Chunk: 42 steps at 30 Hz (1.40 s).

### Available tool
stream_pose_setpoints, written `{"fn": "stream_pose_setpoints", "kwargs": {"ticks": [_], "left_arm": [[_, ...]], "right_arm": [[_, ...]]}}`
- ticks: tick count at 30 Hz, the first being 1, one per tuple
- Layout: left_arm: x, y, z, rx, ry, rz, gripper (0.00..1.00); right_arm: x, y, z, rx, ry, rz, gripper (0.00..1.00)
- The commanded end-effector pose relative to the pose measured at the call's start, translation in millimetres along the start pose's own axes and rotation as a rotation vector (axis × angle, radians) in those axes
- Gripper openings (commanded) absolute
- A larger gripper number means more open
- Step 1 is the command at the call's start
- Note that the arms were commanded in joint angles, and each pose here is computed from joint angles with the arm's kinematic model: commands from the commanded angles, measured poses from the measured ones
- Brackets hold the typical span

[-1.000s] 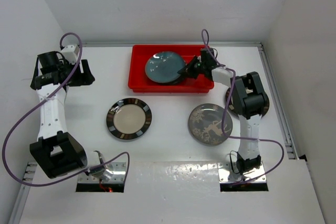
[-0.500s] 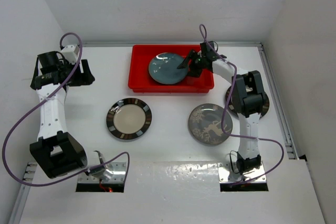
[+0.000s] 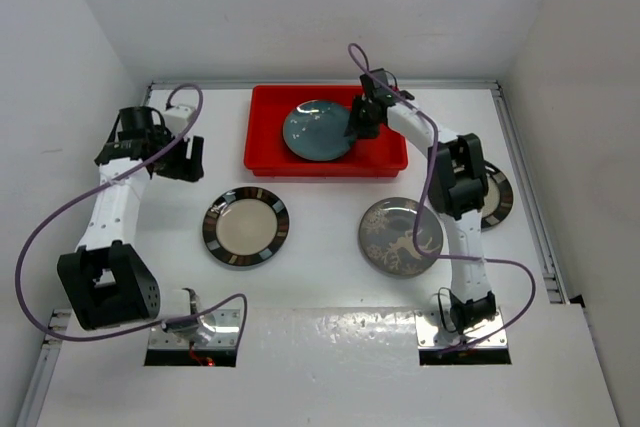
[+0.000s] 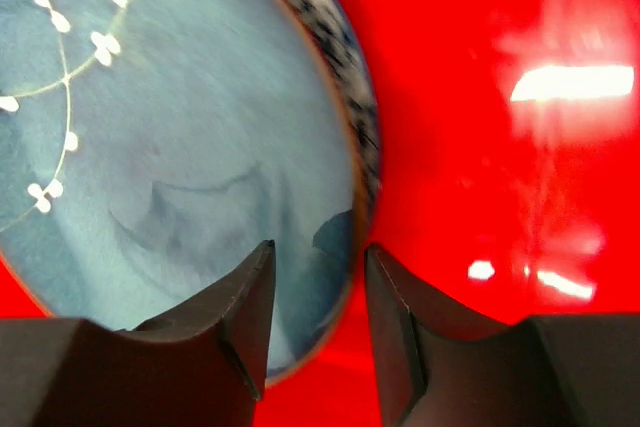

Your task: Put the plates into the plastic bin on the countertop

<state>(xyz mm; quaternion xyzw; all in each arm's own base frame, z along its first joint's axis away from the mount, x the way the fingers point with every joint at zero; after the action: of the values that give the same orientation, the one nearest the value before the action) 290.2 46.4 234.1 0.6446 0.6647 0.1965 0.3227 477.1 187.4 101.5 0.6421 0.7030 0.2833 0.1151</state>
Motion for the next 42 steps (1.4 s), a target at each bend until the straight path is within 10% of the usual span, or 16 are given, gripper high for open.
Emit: {"fn": "stream_pose_setpoints", "kwargs": {"ticks": [1,12,17,30,33,42], "left_arm": [[5,-19,8,0.086,0.023,0.067,0.75],[-4,-39,16,0.149,-0.027,0.165,0.75],[-8,-77,43,0.280,-0.126,0.288,0.80],[3,-130,111,0.541,-0.246,0.167,0.80],[1,-141,117,0.571,-0.301,0.160,0.72],[6,-148,127,0.635,-0.435,0.026,0.08]], "right_arm": [[7,9,9,-0.024,-0.066,-0.123,0.39],[8,10,4,-0.036,-0.112,-0.154,0.39],[-2,16,-26,-0.060,-0.143,-0.151,0.54],[-3,31,-127,-0.260,-0.033,-0.112,0.62],[-15,19,-136,-0.254,-0.029,-0.069,0.62],[-54,-46,-177,-0.266,-0.102,-0.016,0.63]]}}
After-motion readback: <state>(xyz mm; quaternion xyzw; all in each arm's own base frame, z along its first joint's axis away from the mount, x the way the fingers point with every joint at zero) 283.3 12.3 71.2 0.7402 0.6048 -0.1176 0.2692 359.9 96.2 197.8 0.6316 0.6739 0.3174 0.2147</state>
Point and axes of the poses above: each gripper's point midway between its finger pads, its own z axis out along the fingers, its own x axis along the line the jaws close on, y = z × x, the point moved 7 cm from there along -z, back along the fingers, and after that the axes turned 15 degrees about -z, right-handed, at the moved point
